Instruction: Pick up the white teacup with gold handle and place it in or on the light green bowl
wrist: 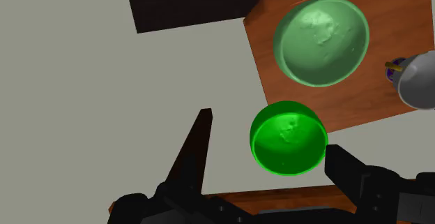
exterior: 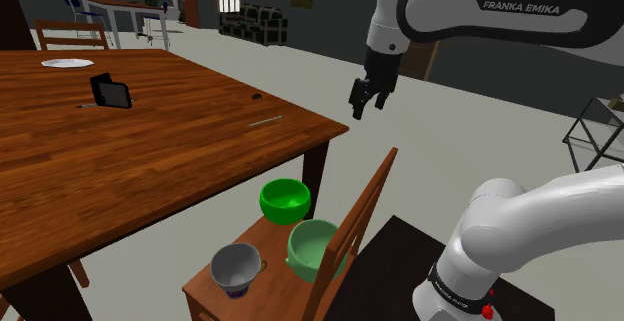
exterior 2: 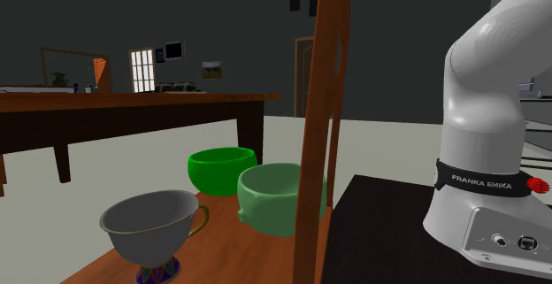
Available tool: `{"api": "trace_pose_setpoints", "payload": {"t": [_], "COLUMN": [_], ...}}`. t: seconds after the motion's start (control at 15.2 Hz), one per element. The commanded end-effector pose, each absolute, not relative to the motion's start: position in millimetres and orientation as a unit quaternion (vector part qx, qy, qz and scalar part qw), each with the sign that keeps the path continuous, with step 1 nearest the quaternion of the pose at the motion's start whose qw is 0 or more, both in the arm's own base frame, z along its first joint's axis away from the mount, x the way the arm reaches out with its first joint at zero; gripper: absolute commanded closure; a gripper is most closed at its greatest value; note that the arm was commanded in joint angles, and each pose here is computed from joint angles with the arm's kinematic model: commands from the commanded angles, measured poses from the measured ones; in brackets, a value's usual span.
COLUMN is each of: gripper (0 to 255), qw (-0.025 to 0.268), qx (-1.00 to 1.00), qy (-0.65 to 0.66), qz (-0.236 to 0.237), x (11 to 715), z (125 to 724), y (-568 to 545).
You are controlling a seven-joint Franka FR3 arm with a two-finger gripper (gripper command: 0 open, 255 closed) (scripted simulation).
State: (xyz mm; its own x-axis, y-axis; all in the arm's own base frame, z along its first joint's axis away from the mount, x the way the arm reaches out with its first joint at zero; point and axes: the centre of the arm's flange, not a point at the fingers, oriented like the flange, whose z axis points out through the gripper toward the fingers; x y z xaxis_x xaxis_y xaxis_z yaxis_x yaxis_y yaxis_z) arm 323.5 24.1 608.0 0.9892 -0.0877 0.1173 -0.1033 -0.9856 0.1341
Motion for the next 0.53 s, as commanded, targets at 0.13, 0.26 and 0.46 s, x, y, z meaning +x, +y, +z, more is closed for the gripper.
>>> {"api": "trace_pose_setpoints", "payload": {"t": [0.13, 0.26, 0.46], "gripper": [0, 0, 0], "qw": [0.074, 0.078, 0.084], "qx": [0.995, 0.995, 0.995], "qy": [-0.047, -0.046, -0.045], "qz": [0.051, 0.047, 0.041], "x": [330.6, 337.6, 347.7], "z": [593.7, 579.1, 556.8], "y": [46.6, 69.1, 102.6]}}
